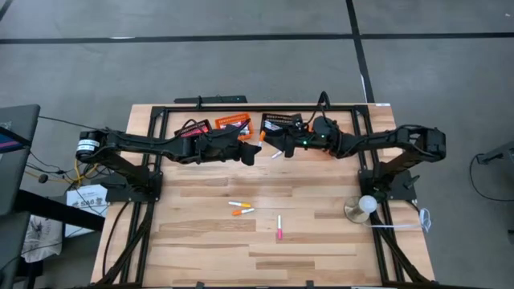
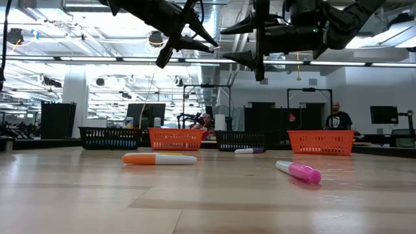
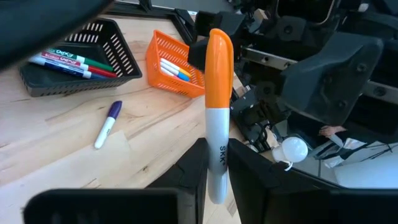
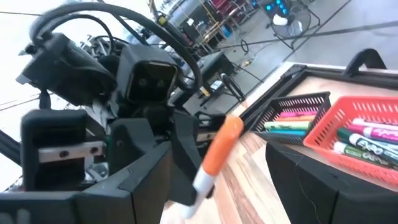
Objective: Pick & Place Markers
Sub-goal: Put the orange small highlighter pen into the left orange bin
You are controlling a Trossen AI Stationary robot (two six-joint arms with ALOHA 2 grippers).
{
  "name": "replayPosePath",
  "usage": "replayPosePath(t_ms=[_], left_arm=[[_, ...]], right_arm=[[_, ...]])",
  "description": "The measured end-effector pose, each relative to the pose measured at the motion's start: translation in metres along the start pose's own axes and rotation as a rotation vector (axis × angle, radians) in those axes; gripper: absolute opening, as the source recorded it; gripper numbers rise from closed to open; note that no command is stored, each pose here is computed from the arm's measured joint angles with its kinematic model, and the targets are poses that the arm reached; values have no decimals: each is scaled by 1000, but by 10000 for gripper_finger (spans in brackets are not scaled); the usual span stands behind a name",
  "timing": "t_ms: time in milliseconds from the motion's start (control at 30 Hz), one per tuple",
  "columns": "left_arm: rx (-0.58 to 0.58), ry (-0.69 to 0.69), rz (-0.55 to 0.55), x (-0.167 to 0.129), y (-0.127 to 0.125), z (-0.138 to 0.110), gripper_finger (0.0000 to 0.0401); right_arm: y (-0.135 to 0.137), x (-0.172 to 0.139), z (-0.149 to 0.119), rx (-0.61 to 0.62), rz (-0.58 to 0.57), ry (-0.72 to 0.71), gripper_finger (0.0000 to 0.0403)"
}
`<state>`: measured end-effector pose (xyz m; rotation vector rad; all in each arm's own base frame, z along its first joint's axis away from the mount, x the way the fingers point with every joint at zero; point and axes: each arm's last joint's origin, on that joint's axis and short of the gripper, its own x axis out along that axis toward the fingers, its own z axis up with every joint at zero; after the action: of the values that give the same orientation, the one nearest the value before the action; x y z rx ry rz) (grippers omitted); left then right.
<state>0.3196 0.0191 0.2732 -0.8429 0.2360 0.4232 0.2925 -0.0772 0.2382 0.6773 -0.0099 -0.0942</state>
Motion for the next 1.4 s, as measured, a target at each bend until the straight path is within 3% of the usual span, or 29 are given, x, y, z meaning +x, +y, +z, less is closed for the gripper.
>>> replayPosePath(t_ms=[333, 667, 1267, 1400], left_arm=[[-1, -4, -5, 0, 0, 0, 61], [-1, 1, -8, 0, 0, 0, 59], [1, -5, -6, 0, 0, 0, 62], [0, -5, -6, 0, 0, 0, 62]], right_arm=[[2, 3, -4, 7, -17, 37, 250], [2, 39, -5, -8, 34, 86, 250], [-17, 33, 9, 35, 64, 154, 248], [-19, 33, 11, 30, 53, 143, 227]])
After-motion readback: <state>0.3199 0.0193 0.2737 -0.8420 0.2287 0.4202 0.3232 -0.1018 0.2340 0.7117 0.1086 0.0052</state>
